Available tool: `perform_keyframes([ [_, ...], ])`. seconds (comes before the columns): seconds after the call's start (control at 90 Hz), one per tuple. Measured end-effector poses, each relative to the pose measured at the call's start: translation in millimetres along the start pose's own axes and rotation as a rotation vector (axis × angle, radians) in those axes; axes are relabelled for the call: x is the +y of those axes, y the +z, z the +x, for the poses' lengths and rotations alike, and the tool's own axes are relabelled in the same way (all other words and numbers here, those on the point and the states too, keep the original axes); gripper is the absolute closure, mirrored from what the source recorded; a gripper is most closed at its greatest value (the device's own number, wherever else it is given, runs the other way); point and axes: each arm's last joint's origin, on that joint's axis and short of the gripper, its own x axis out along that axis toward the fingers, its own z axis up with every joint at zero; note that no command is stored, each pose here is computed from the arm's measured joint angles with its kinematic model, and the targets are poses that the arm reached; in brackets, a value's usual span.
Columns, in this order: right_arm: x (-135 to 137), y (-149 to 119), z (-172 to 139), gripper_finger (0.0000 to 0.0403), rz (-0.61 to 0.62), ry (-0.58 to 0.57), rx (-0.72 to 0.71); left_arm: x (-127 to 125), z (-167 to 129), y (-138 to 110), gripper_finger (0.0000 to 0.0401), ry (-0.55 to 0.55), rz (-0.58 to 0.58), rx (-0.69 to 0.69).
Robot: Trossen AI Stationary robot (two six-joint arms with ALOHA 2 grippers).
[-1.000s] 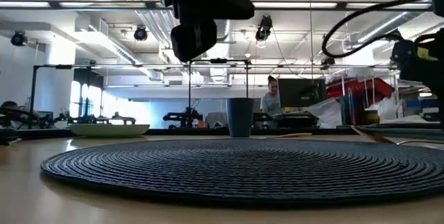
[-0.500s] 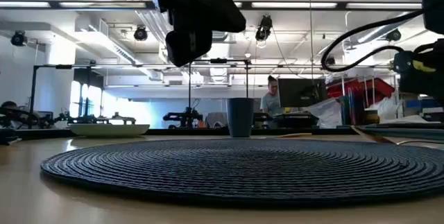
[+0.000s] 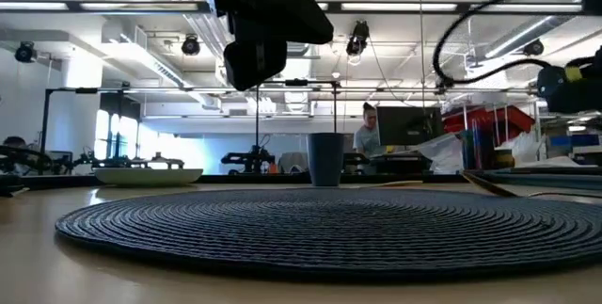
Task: Set table place
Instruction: Adjust the green spoon
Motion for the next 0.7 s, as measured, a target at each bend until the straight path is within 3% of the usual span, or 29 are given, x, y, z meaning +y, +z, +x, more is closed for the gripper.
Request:
perform_keyframes([
  [0.222, -4.1, -5.4, -11.1, 0.0403, 0.013, -0.051, -0.071, -0.1, 0.0, 0.0, 0.0401, -0.001, -0.01, 0.0],
  [0.411, -9.9, -6.2, -6.3, 0.0403, 0.009, -0.095, -0.027, 0.0, 0.0, 0.0, 0.0401, -0.001, -0.011, 0.0],
  [0.7, 1.0, -20.9, -6.4, 0.0403, -0.024, 0.057, 0.043, -0.3, 0.0, -0.2, 0.0401, -0.002, -0.018, 0.001],
])
